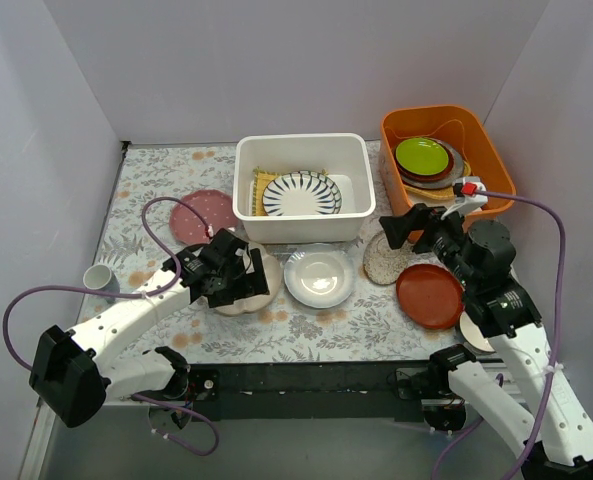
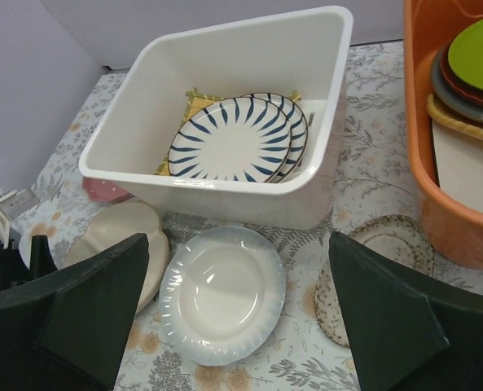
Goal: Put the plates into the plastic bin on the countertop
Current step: Pick up the plate at the center of the board.
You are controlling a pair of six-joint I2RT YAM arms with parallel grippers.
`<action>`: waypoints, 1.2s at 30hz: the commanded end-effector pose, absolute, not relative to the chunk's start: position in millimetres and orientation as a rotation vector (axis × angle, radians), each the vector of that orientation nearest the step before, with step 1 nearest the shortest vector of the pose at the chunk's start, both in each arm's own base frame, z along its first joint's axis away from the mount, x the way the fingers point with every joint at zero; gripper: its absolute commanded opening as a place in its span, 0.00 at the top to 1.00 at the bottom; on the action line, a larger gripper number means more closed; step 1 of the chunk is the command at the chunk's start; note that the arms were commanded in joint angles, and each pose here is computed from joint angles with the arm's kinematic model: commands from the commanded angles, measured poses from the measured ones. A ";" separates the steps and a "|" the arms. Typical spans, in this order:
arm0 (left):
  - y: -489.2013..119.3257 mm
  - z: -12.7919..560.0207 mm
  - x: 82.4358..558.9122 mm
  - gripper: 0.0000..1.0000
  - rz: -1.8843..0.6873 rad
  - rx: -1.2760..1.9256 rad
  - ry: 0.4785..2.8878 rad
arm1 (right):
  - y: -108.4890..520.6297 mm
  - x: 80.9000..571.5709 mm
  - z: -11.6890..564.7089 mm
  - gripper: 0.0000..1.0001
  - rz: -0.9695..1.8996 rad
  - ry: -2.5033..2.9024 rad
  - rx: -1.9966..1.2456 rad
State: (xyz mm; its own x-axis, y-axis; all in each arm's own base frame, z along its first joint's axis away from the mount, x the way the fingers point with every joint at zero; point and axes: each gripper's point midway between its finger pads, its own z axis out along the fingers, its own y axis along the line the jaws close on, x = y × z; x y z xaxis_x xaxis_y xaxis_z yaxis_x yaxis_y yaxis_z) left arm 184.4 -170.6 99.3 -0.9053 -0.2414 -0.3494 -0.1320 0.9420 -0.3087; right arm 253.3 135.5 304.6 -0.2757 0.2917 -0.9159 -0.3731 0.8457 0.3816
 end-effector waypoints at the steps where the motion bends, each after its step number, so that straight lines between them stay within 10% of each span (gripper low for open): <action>1: -204.5 133.9 199.6 0.02 -0.632 -0.158 2.608 | 119.5 244.0 268.8 0.02 0.525 1.957 -0.025; 17: -274.7 166.5 199.2 0.02 -0.892 0.046 2.511 | 139.1 186.2 137.1 0.02 0.719 2.290 -0.029; 36: -341.3 163.7 199.9 0.02 -0.938 0.119 2.521 | 144.8 165.3 110.6 0.02 0.810 2.340 -0.009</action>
State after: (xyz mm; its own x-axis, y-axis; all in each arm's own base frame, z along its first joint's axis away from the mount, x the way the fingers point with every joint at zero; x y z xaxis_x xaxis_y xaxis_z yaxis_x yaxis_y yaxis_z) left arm 192.4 -338.6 139.6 -0.9210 -0.0370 -0.3879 0.2147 0.7825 -0.5845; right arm 168.6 131.7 111.7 -0.7746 0.1827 -0.6055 -0.1800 0.8541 0.4879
